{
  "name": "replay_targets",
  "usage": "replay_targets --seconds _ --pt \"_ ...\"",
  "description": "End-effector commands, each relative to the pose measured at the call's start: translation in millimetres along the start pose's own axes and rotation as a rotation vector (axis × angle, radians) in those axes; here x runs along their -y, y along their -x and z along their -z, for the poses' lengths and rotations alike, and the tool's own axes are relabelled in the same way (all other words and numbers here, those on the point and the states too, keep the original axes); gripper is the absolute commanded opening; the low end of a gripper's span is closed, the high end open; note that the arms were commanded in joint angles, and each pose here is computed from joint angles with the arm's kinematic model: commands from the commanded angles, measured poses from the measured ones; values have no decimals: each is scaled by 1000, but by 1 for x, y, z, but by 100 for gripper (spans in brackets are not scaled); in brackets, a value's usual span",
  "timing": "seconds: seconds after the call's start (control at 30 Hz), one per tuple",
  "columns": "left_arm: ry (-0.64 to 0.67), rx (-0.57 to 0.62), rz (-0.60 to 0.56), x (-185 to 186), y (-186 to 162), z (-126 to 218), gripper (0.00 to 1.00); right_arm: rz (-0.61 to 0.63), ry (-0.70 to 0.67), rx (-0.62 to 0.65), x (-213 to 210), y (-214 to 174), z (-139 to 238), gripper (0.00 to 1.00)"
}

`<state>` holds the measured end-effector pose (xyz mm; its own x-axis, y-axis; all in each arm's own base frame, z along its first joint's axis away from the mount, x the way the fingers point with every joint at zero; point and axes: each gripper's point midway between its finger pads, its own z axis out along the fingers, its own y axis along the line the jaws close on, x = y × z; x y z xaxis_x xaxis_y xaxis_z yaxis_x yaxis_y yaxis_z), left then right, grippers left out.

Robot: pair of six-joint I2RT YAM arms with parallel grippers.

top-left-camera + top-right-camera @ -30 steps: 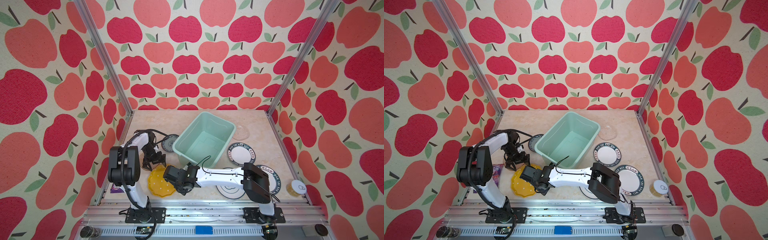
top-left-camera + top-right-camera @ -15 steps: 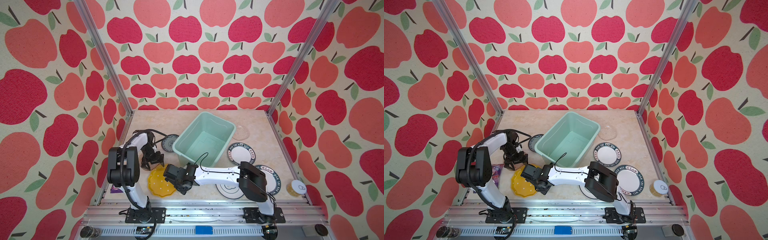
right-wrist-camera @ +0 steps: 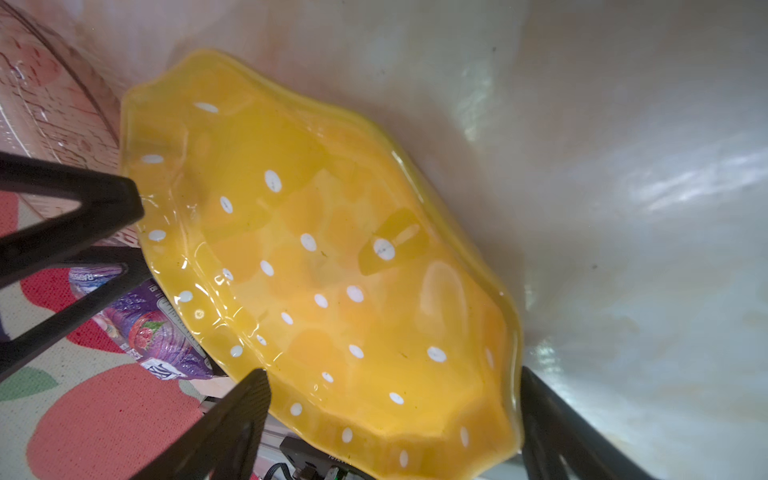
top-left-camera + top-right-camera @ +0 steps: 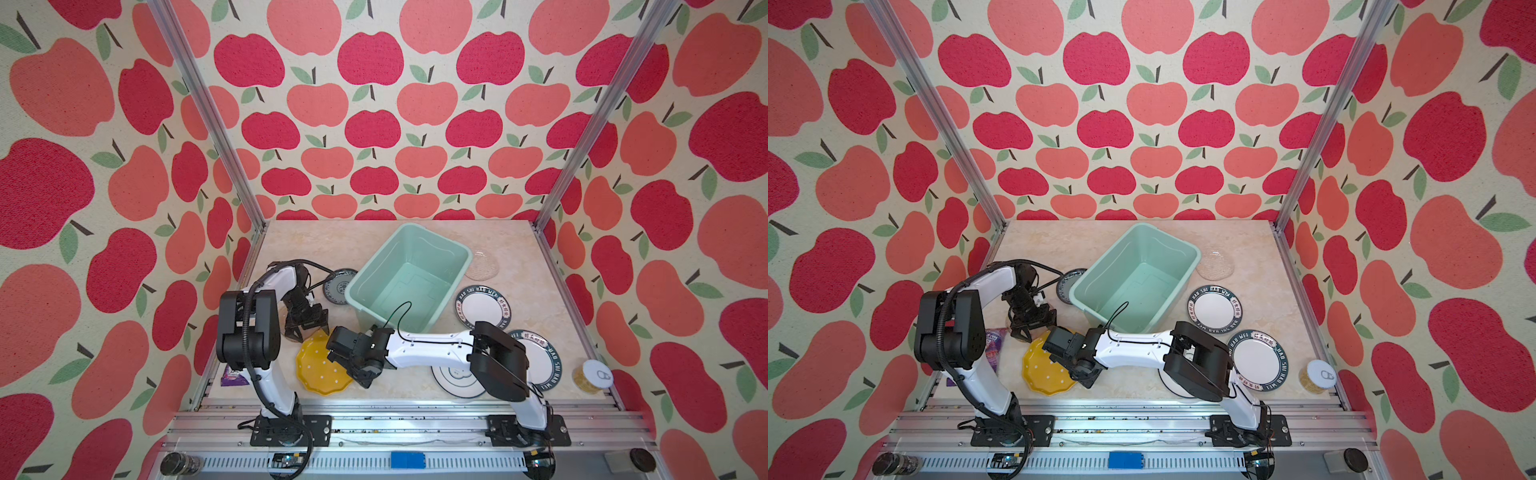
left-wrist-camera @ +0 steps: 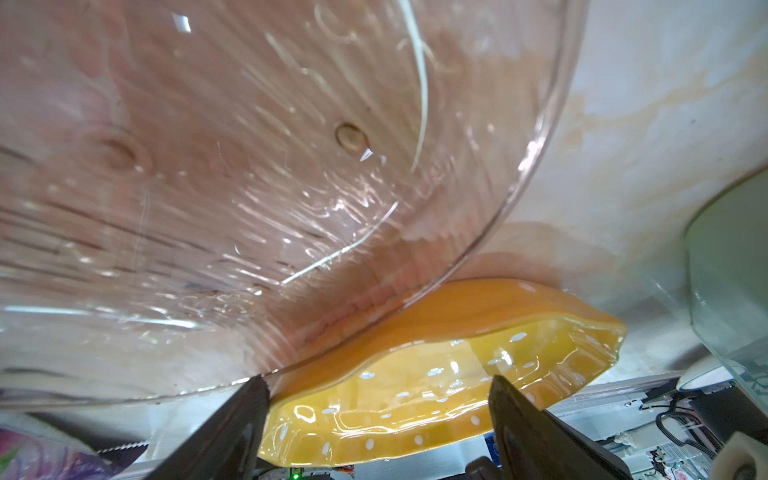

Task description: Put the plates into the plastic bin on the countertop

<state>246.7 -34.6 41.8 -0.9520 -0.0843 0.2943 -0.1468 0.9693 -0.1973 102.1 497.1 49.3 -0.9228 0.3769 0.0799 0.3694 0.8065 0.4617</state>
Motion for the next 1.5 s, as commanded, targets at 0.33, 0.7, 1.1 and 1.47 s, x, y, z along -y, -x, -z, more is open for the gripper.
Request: replay_targets --seconds 0.33,0.7,1.1,1.47 --pt "-76 -59 5 15 -7 -12 84 49 163 2 -23 6 -13 91" --pt "-112 -68 -14 23 -8 -13 83 160 390 109 -61 9 11 88" --pt "-130 -80 -23 27 -9 -14 82 228 533 220 -76 11 38 85" --pt "-146 -83 -25 30 -9 -14 82 249 669 290 -92 13 52 76"
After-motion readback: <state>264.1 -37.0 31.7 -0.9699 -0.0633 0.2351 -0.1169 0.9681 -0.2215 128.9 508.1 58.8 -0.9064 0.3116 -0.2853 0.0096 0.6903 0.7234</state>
